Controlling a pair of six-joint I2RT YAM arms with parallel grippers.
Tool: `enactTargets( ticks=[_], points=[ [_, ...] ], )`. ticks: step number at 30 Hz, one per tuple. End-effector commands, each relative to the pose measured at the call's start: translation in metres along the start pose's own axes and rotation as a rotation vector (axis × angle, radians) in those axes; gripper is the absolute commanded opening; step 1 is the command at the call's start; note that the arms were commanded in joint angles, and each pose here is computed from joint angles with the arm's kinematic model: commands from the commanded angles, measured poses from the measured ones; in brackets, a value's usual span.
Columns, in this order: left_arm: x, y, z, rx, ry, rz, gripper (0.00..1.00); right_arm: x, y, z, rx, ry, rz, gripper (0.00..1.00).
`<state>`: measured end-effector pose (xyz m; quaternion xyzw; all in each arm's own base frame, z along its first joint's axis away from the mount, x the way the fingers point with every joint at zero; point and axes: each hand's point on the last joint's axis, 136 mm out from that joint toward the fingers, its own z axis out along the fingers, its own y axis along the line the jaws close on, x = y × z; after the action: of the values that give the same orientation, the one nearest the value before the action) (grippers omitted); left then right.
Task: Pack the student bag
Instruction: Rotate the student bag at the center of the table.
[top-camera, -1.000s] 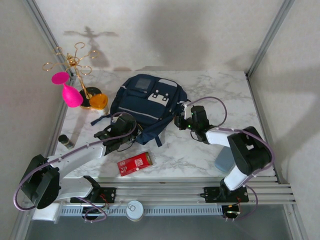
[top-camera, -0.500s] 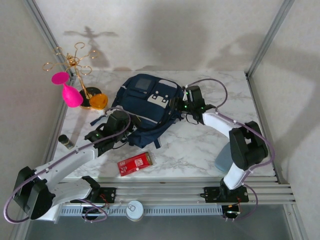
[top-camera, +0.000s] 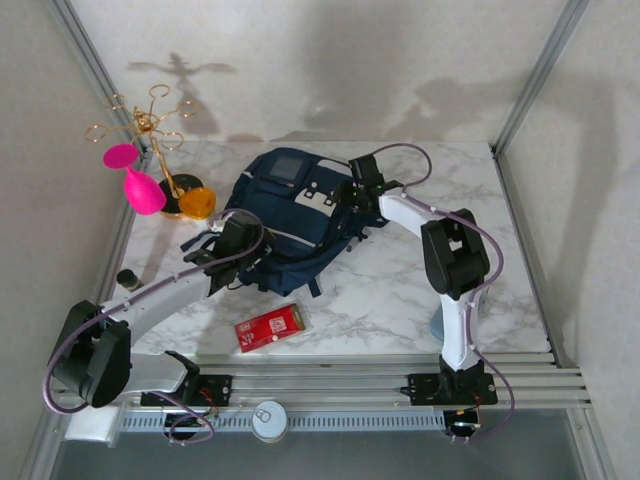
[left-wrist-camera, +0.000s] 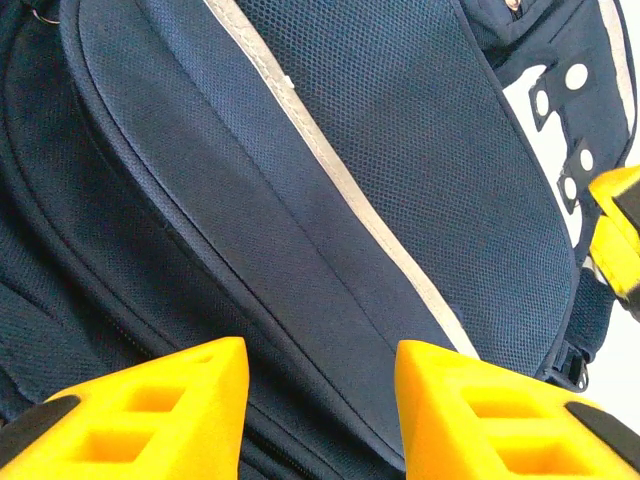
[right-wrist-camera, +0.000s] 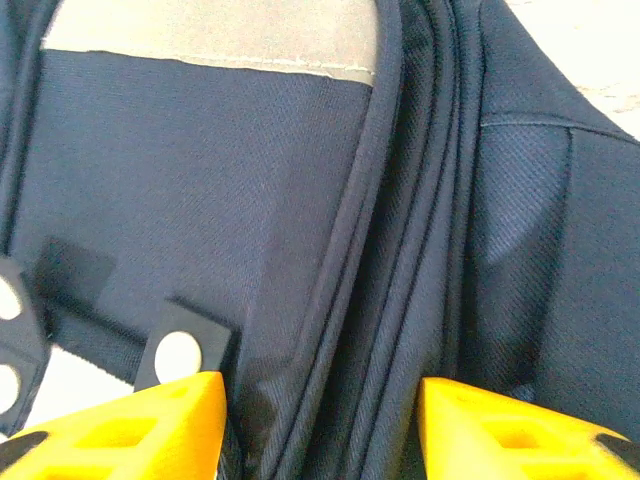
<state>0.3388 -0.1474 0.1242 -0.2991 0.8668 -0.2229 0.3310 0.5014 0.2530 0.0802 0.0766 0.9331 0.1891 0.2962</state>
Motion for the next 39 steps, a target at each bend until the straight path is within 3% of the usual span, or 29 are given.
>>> enactTargets(
  ticks=[1,3,6,14,20,28,31,39],
  points=[
    [-0.002,0.009,0.007,-0.023,-0.019,0.012,0.42,0.002,-0.010,0.022,0.076,0.027,-0.013,0.54],
    [0.000,0.012,0.012,-0.037,-0.007,0.018,0.42,0.007,-0.011,0.030,0.071,0.041,-0.013,0.51],
    [0.001,0.013,0.019,-0.044,-0.005,0.026,0.42,0.010,-0.011,0.031,0.054,0.041,-0.020,0.38],
    [0.009,0.002,0.057,-0.034,0.047,0.059,0.40,-0.006,-0.026,-0.010,-0.016,-0.048,0.029,0.00],
    [0.001,-0.027,0.088,0.004,0.041,0.097,0.39,0.008,-0.057,-0.043,-0.001,-0.089,0.054,0.00],
    [-0.030,-0.066,0.124,0.083,-0.031,0.141,0.41,0.042,-0.055,-0.099,-0.134,-0.112,0.170,0.00],
    [-0.038,-0.083,0.134,0.143,-0.006,0.145,0.42,0.053,-0.050,-0.110,-0.208,-0.109,0.225,0.00],
    [-0.056,-0.091,0.098,0.137,0.000,0.132,0.56,0.060,-0.049,-0.141,-0.295,-0.167,0.345,0.00]
  ],
)
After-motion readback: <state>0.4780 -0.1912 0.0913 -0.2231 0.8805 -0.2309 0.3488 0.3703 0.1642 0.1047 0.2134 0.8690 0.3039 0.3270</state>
